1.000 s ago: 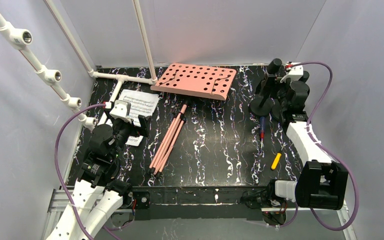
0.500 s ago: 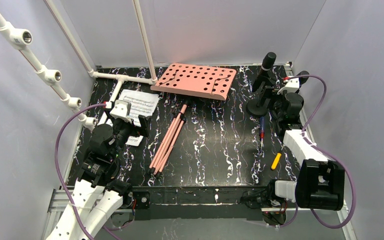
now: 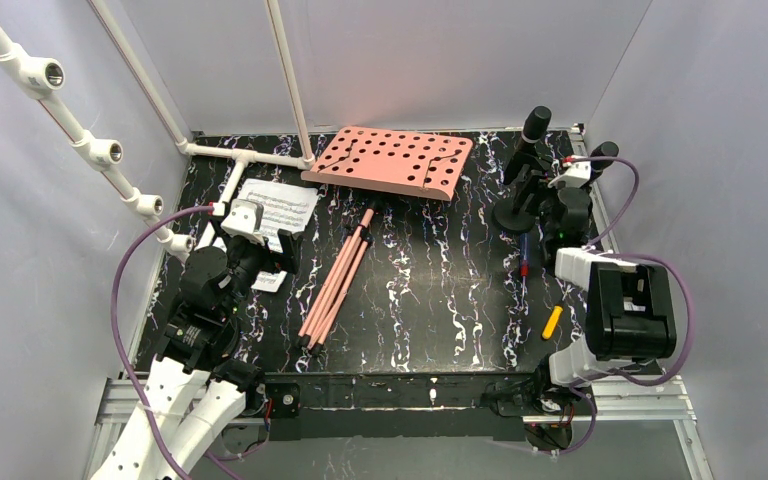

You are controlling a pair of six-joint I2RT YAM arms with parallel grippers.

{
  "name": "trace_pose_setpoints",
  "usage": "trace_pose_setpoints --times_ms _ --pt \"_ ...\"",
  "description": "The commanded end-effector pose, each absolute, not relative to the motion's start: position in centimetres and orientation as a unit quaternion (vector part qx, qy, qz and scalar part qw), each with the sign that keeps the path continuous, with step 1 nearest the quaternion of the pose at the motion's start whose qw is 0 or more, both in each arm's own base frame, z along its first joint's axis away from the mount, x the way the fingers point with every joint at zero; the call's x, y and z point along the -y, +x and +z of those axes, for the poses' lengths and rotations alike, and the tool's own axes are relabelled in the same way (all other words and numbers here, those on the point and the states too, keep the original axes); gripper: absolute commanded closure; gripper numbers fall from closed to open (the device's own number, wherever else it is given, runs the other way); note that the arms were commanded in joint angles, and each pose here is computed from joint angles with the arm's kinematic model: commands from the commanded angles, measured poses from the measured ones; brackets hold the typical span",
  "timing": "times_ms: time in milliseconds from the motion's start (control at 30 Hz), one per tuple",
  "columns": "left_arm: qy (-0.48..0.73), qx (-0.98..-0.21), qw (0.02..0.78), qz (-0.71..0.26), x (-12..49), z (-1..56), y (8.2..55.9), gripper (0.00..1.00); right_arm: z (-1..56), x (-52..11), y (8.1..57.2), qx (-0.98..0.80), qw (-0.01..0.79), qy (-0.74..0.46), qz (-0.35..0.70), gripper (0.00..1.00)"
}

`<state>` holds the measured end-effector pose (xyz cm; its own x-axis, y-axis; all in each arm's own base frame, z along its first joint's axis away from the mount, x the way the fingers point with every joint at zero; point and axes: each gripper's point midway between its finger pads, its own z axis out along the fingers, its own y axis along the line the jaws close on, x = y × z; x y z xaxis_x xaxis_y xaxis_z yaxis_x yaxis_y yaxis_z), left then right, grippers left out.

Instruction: Pack up the instrument practice props

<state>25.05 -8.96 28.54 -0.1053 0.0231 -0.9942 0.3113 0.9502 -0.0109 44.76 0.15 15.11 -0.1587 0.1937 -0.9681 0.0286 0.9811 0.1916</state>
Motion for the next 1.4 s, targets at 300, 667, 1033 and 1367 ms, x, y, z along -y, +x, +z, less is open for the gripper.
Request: trace_pose_setpoints --times_ms 300,667,1033,1367 --pt "0.124 -0.731 0.661 -0.113 9.4 28.6 25.1 0.08 18.2 -1.0 46.2 -0.66 0.749 0.031 0.057 0.42" --pt "0.137 -0.724 0.668 -0.107 9.3 28.7 25.0 0.08 22.2 -4.6 44.1 -0.641 0.762 -0.049 0.085 0.82" --pt "0.144 -0.712 0.678 -0.112 9.4 29.5 24.6 0.08 25.3 -7.9 38.7 -0.624 0.769 -0.074 0.116 0.85" --pt "0.18 -0.702 0.672 -0.151 11.3 29.7 24.0 0.08 26.1 -13.9 31.4 -0.61 0.756 -0.102 0.214 0.87"
